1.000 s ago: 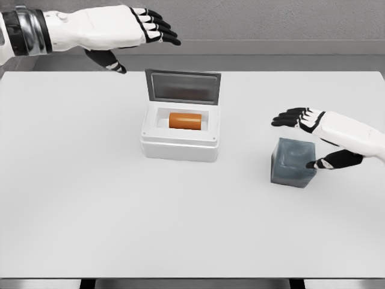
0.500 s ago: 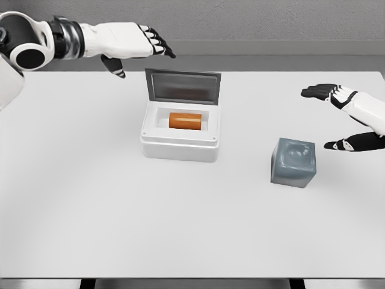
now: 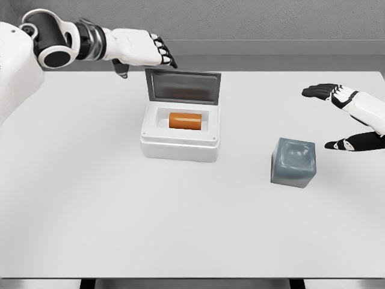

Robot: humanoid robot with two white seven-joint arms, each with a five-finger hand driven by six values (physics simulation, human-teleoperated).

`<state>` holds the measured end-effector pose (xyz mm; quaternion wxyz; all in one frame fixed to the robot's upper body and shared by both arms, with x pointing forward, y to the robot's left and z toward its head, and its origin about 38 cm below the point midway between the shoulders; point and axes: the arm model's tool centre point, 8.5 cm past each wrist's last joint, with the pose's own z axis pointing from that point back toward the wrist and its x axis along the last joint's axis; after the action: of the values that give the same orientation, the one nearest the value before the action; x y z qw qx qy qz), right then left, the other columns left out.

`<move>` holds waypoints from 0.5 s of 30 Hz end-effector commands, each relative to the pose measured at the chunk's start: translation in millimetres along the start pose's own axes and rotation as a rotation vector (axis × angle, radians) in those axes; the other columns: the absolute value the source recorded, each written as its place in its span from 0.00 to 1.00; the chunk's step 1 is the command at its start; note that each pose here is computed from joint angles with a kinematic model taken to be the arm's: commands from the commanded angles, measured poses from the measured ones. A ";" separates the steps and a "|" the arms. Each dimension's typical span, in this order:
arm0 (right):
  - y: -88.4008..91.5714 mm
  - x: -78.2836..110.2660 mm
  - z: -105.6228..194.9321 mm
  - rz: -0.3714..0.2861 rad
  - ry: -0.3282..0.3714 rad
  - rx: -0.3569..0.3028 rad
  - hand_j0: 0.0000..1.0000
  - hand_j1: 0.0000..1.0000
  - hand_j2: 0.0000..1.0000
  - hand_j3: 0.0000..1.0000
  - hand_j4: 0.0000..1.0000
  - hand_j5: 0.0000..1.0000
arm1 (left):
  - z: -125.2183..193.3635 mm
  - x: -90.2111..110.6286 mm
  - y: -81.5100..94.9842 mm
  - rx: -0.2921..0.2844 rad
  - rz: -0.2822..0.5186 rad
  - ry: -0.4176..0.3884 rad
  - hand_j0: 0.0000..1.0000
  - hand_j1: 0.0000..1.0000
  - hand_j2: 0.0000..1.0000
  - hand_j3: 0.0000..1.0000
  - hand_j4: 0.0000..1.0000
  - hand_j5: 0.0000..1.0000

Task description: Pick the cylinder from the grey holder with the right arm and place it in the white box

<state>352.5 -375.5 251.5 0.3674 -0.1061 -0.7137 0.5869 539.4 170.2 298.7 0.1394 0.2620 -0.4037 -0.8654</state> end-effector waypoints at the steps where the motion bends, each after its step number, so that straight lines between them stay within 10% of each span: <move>1: -1.0 0.1 0.4 -0.005 -0.001 -0.004 1.00 1.00 1.00 1.00 1.00 1.00 | -2.3 0.4 -2.4 -0.016 -0.011 0.007 1.00 1.00 1.00 1.00 1.00 1.00; 15: 0.3 -0.1 0.5 -0.009 0.000 -0.003 1.00 1.00 1.00 1.00 1.00 1.00 | 4.0 2.2 8.3 -0.022 -0.094 0.030 1.00 1.00 1.00 1.00 1.00 1.00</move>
<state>352.1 -375.6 250.5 0.3686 -0.1053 -0.7130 0.5871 535.7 166.3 304.3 0.1116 0.2852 -0.3831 -0.8715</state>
